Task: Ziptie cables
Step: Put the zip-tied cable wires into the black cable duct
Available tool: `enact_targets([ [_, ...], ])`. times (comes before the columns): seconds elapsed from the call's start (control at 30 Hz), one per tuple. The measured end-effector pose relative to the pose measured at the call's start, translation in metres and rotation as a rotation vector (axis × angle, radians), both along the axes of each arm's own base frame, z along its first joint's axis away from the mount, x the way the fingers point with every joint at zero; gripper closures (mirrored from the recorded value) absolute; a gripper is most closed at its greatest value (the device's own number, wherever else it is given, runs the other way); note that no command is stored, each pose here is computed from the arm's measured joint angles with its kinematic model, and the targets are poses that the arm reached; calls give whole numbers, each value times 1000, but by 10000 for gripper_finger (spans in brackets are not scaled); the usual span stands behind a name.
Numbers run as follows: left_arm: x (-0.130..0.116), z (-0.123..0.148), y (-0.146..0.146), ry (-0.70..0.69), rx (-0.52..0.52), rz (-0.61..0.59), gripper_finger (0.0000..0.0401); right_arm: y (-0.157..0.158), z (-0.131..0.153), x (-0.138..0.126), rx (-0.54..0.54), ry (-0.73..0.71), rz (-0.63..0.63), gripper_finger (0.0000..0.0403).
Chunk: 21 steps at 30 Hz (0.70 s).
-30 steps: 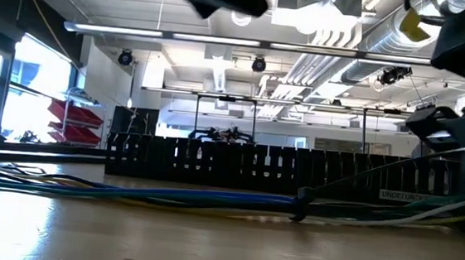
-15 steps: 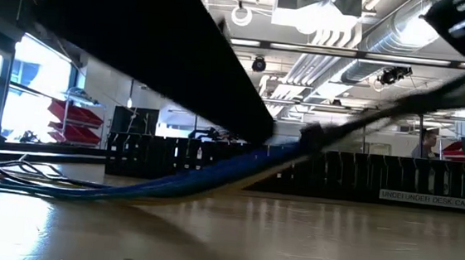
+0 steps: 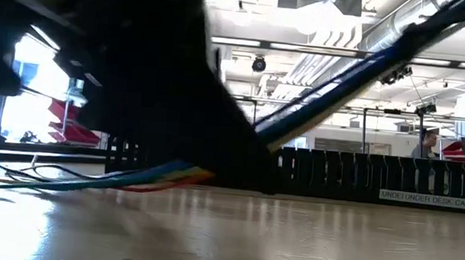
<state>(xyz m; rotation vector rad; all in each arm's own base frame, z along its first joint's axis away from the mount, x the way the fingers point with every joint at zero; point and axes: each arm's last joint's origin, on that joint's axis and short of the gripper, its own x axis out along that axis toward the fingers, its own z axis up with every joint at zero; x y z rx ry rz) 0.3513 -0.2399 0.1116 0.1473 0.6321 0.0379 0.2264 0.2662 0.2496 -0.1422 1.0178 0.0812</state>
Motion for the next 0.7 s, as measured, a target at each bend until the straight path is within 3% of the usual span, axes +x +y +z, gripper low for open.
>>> enact_targets([
  [0.27, -6, -6, 4, 76, 38, 27, 393, 11, 31, -31, -35, 21, -76, 403],
  [0.5, -12, -4, 5, 121, 59, 42, 400, 18, 56, -58, -48, -4, -147, 403],
  [0.7, -35, 29, 13, 170, 153, 123, 401, 16, 57, -67, -82, -34, -191, 403],
])
